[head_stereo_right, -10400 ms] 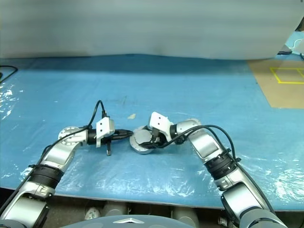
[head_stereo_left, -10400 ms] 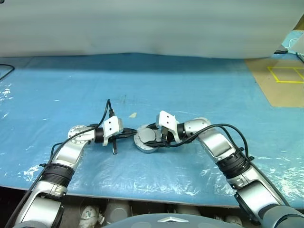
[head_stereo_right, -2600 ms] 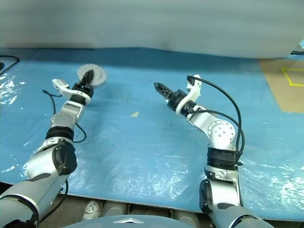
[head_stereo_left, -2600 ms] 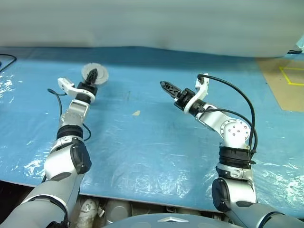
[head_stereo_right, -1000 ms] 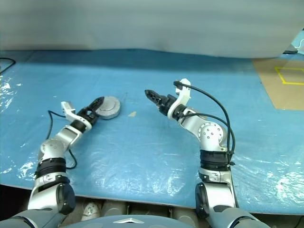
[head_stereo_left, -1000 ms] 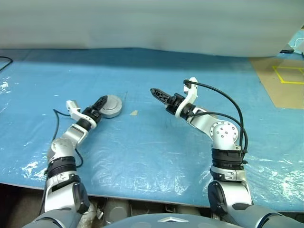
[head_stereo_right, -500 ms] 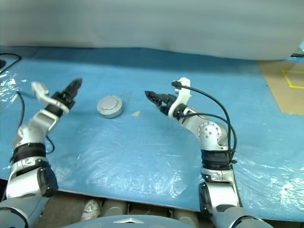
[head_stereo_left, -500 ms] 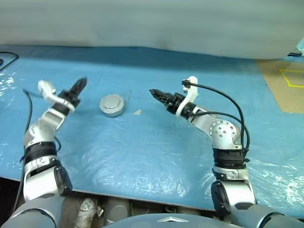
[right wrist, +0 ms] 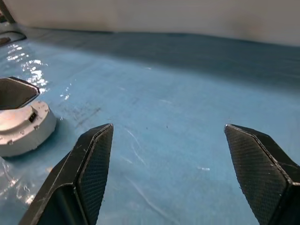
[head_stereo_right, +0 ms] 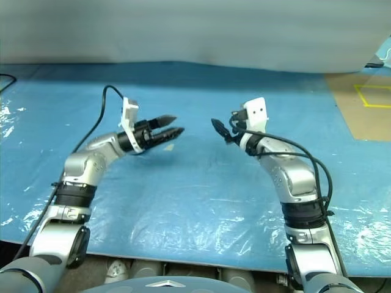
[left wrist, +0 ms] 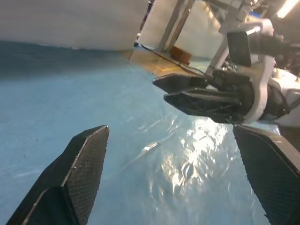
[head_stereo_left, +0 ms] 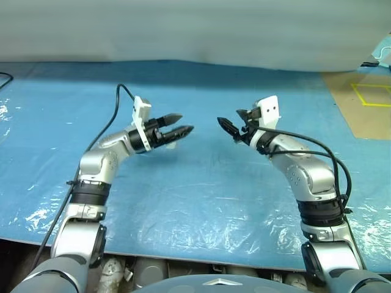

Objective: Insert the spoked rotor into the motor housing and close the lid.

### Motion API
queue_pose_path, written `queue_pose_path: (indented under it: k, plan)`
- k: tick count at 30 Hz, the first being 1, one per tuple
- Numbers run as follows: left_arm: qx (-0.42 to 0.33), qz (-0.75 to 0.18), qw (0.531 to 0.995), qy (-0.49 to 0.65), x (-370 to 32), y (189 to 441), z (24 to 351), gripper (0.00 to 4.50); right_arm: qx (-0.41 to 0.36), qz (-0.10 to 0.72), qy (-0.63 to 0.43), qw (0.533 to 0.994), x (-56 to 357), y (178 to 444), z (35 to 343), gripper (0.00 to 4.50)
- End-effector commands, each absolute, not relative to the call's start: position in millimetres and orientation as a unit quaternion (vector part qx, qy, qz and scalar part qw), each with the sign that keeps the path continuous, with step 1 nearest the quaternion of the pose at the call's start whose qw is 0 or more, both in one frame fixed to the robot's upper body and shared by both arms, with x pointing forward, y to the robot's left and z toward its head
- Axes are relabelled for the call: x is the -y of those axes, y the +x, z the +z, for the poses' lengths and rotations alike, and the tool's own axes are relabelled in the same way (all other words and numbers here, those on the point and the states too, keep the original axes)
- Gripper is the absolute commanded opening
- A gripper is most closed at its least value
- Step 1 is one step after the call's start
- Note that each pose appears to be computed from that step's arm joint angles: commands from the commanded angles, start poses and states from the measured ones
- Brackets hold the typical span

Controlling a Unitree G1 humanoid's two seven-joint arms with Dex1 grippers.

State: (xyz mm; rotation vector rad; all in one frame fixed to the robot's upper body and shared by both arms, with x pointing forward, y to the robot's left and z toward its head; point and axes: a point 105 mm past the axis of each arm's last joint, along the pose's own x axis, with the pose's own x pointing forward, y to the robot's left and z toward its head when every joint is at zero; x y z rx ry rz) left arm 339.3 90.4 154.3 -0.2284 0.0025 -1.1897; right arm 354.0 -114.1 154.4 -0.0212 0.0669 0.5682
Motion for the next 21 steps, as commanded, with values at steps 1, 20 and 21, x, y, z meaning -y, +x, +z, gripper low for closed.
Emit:
queue_pose_path:
  k: [1, 20, 21]
  plan:
    - [0.025, -0.589, 0.805, -0.072, -83, 319, 153, 4.48, -0.019, 0.288, -0.042, 0.956, 103, 338, 153, 3.95]
    - [0.023, -0.486, 0.872, -0.059, -113, 341, 141, 4.48, -0.023, 0.347, -0.027, 0.937, 118, 309, 171, 3.95]
    - [0.026, -0.485, 0.872, -0.065, -114, 343, 142, 4.48, -0.024, 0.347, -0.027, 0.937, 117, 309, 169, 3.95]
